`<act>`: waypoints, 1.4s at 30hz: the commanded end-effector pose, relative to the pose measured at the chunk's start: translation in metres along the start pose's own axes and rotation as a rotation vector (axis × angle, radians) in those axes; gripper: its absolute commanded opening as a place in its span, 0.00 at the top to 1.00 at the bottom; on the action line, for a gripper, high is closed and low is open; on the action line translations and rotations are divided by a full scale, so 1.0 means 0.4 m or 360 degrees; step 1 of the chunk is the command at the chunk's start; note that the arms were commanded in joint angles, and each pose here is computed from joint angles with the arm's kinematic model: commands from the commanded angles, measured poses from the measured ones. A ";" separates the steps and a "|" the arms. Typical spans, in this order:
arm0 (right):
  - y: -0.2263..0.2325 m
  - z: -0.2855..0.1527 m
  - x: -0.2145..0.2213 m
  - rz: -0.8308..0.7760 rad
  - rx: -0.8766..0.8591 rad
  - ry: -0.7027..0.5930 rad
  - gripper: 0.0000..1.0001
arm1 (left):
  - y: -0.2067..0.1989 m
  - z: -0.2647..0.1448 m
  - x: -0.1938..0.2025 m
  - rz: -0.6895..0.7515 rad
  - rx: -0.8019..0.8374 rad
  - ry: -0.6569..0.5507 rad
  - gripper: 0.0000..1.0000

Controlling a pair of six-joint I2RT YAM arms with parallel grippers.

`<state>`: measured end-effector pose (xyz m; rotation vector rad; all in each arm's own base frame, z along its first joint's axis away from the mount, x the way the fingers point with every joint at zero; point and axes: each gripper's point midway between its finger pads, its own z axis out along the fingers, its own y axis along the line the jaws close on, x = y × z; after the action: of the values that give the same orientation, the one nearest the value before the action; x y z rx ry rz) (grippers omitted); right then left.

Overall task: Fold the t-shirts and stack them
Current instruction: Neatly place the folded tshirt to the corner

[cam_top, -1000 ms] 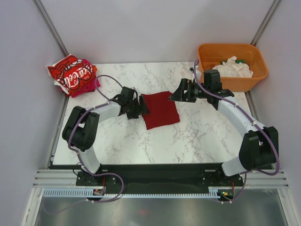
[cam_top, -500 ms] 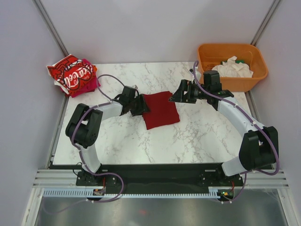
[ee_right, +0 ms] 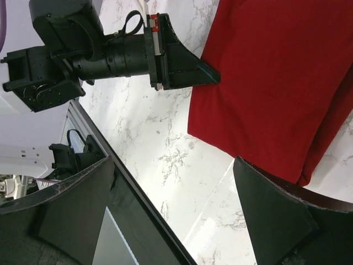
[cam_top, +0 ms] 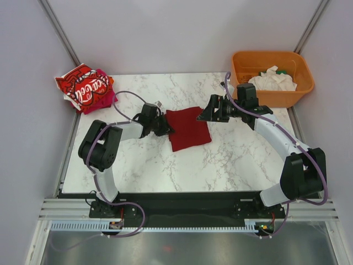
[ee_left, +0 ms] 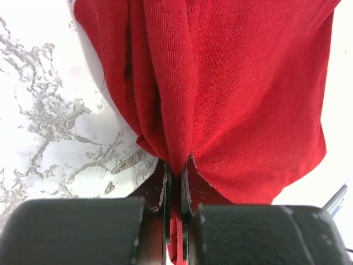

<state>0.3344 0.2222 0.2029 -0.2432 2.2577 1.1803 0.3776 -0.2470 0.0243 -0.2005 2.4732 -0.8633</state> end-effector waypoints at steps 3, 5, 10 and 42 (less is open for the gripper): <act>0.012 -0.007 0.000 -0.0052 -0.0012 -0.0017 0.02 | 0.029 -0.051 -0.086 0.0034 -0.0054 0.0013 0.98; 0.015 -0.010 -0.001 -0.0061 -0.0017 -0.0023 0.02 | 0.027 -0.078 -0.145 0.0043 -0.0021 -0.0025 0.98; 0.022 -0.015 -0.001 -0.0075 -0.0029 -0.0032 0.02 | -0.002 -0.133 -0.259 0.0023 0.0010 -0.0085 0.98; 0.039 -0.028 -0.009 -0.0109 -0.0055 -0.0084 0.02 | 0.050 -0.406 -0.795 0.0239 -0.0093 -0.0444 0.98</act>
<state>0.3265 0.2205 0.2028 -0.2497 2.2453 1.1811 0.5637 -0.0730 0.2001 -0.1759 2.3346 -0.6010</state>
